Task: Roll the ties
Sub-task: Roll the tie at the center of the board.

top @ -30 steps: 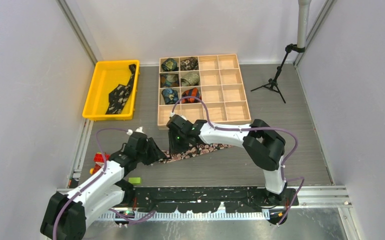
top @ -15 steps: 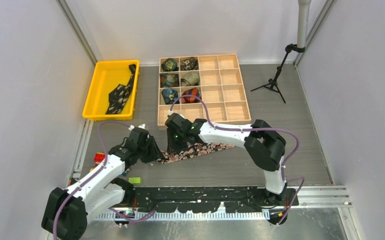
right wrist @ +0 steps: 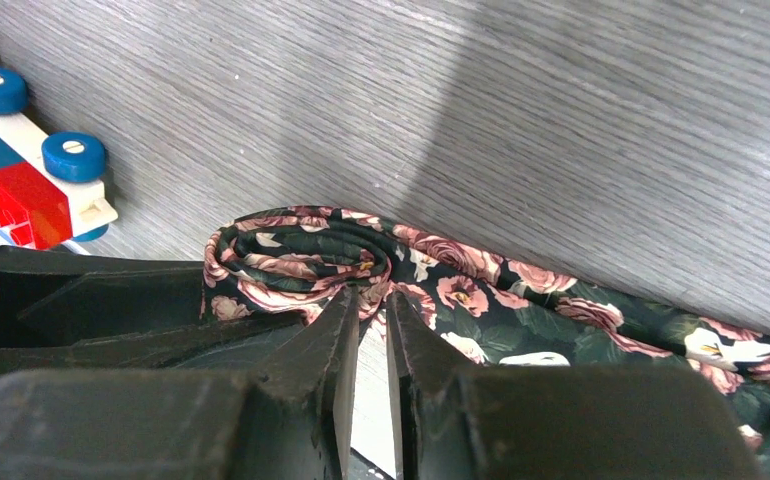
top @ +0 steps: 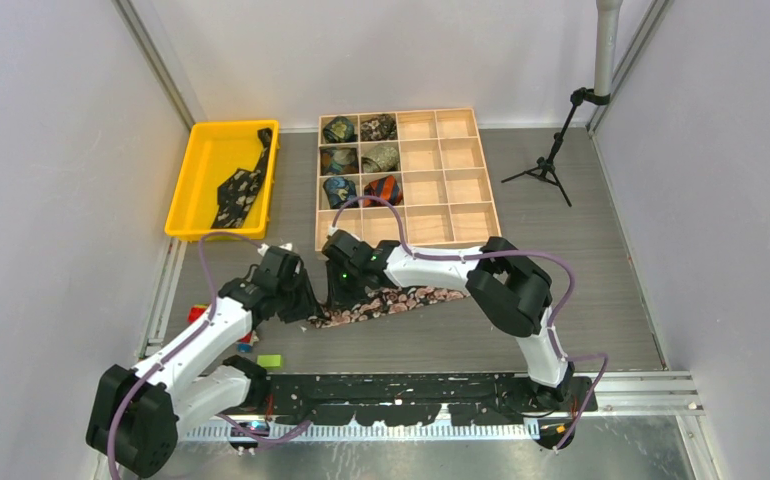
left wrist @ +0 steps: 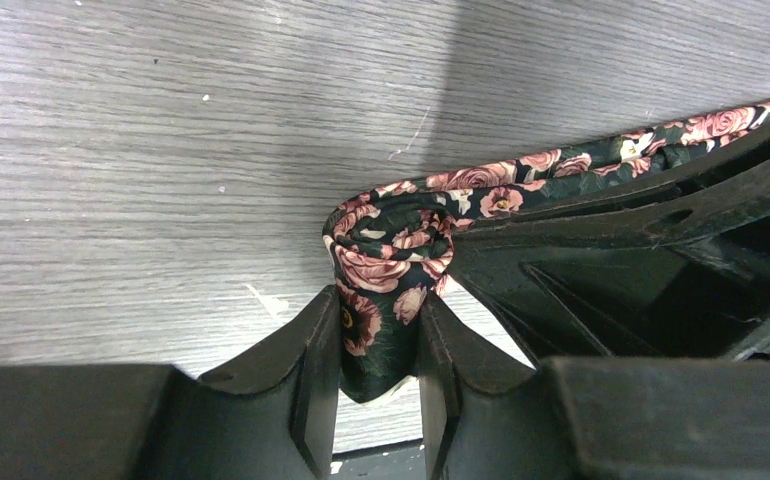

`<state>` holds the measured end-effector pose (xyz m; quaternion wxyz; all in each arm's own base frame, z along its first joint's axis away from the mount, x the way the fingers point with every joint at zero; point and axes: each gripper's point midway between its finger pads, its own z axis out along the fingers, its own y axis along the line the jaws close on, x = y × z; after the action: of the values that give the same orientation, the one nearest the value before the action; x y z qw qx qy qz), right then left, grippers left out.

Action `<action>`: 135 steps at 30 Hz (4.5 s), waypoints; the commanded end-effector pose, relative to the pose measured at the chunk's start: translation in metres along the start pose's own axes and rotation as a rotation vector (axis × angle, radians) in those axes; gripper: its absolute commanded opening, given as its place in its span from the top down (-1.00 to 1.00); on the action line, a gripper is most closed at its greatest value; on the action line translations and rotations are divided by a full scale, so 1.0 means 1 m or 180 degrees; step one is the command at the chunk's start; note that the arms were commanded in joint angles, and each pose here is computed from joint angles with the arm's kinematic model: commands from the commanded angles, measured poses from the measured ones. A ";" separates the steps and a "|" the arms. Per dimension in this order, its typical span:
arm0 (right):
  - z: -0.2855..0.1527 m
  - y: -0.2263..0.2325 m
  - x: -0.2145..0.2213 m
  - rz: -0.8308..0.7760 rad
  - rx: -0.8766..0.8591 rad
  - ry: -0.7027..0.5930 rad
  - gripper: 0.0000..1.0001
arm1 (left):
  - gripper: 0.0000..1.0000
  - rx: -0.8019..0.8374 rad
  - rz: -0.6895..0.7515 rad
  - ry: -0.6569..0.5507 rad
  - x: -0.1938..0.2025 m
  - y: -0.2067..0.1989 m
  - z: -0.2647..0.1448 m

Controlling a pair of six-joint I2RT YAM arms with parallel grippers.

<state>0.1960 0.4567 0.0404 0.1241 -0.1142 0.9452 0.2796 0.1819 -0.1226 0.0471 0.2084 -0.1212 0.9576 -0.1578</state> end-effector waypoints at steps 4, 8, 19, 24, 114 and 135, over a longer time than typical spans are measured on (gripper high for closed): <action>-0.014 0.030 -0.011 -0.0007 -0.0257 -0.0127 0.57 | 0.40 -0.0409 0.0309 -0.0140 -0.016 0.000 -0.014; -0.013 0.036 -0.011 0.0019 -0.0338 -0.0134 0.57 | 0.41 -0.0651 0.0475 -0.0185 -0.022 -0.001 -0.019; -0.026 0.022 -0.010 0.0054 -0.0256 -0.0233 0.59 | 0.41 -0.1171 0.0780 -0.0233 -0.030 0.005 -0.019; -0.050 -0.015 -0.010 0.0161 0.0007 -0.0376 0.59 | 0.41 -0.1326 0.0845 -0.0238 -0.031 0.012 -0.015; -0.173 -0.022 -0.065 0.0604 0.0070 -0.1332 0.50 | -0.30 -0.0545 0.0944 -0.0933 -0.050 -0.024 -0.065; -0.050 0.033 -0.035 0.0391 0.0054 -0.0628 0.00 | -0.31 -0.0258 0.0309 -0.0836 -0.044 0.003 -0.042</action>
<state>0.2044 0.4397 0.0932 0.1950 -0.0330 0.9469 0.2535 0.1943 -0.0875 0.0956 0.3225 -0.0993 0.9392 -0.0635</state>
